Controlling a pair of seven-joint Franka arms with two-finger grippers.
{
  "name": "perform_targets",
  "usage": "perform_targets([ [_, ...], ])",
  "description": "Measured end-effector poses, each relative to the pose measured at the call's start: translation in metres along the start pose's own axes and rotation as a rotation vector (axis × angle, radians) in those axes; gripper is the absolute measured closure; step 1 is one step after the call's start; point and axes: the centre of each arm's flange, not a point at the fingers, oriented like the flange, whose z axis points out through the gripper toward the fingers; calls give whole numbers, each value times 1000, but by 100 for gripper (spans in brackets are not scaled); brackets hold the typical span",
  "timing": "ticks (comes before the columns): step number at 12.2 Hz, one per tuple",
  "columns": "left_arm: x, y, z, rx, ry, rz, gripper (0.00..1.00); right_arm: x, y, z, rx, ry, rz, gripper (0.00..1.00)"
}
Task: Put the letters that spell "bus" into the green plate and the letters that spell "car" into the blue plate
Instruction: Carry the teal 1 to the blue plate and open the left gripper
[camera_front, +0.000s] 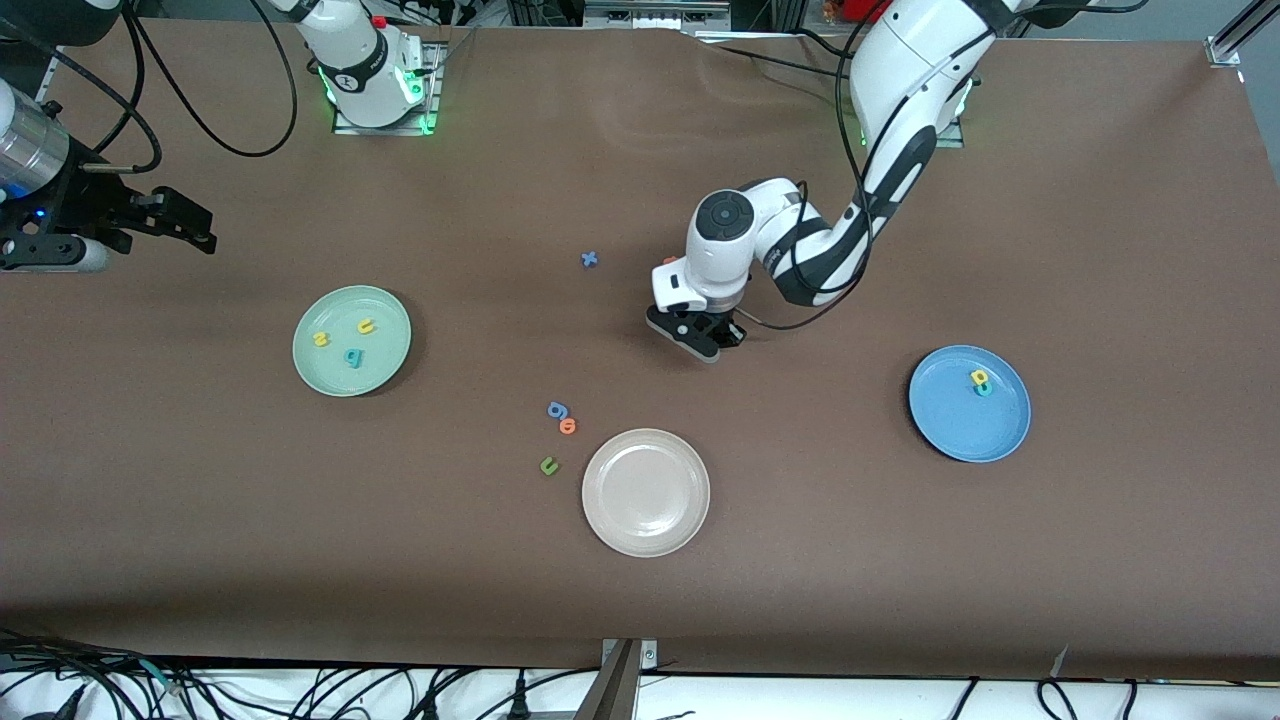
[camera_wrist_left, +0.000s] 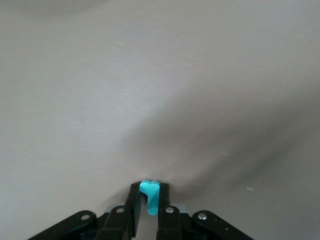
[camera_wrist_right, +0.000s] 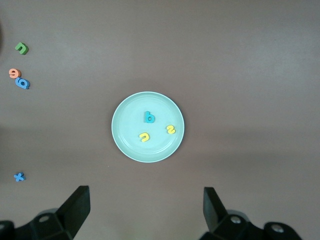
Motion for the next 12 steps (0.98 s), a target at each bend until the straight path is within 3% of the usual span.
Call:
perform_targets([
  [6,0,-172,-40,-52,-16,12,82,0,-1,0,0,0,-3,0],
  [12,-64,-328,-73,-101,-96,43,82,0,-4,0,-1,-1,-8,0],
])
